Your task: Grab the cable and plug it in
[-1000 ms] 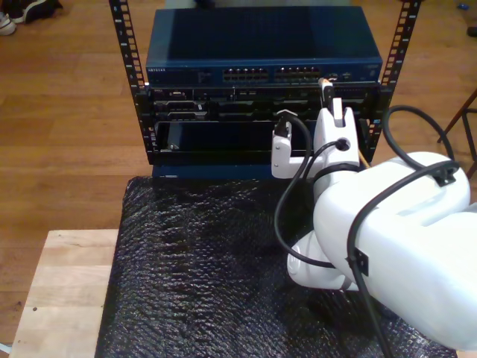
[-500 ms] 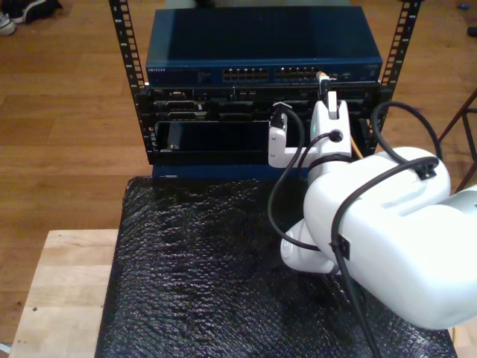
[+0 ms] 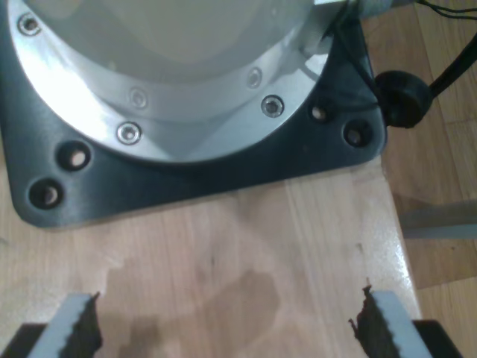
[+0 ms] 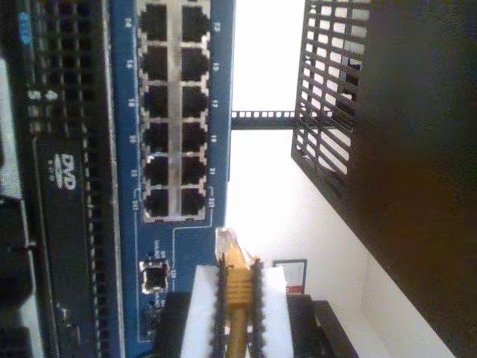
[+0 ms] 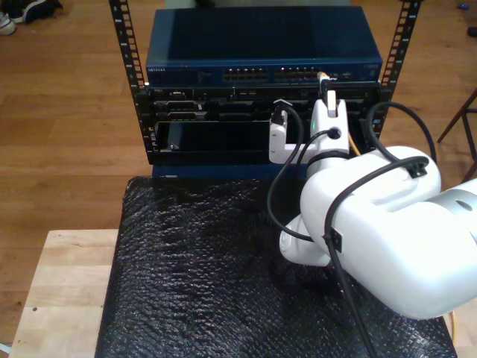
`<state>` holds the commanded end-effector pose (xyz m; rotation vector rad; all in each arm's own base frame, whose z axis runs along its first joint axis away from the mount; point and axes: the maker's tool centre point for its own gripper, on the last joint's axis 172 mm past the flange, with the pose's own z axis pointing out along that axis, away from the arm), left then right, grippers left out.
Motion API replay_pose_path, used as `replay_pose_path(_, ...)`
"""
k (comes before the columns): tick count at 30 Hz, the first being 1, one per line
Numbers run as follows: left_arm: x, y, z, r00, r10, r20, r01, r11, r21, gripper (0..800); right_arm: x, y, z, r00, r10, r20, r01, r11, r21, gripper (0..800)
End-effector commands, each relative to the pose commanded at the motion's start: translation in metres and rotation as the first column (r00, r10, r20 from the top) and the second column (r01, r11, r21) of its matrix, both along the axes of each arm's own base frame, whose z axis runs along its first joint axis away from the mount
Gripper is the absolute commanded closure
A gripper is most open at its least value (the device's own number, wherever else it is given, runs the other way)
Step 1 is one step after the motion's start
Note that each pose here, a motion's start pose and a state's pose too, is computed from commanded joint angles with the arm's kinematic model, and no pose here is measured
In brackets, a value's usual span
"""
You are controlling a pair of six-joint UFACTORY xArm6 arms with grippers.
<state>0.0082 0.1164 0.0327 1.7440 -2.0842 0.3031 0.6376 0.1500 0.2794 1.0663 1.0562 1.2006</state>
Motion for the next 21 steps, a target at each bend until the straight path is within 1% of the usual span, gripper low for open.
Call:
replay_pose_path(13,0.0001,0.0004,-0.0001,1.000,0.000,0.000,0.000,1.000,0.001,0,0.0057,-0.0067,-0.0036,1.000,-0.005,-0.016,0.005,1.000,0.015,800)
replay_pose_path(21,0.0001,0.0004,-0.0001,1.000,0.000,0.000,0.000,1.000,0.001,0,0.0059,-0.0084,-0.0042,1.000,0.006,-0.012,-0.005,0.997,0.083,800)
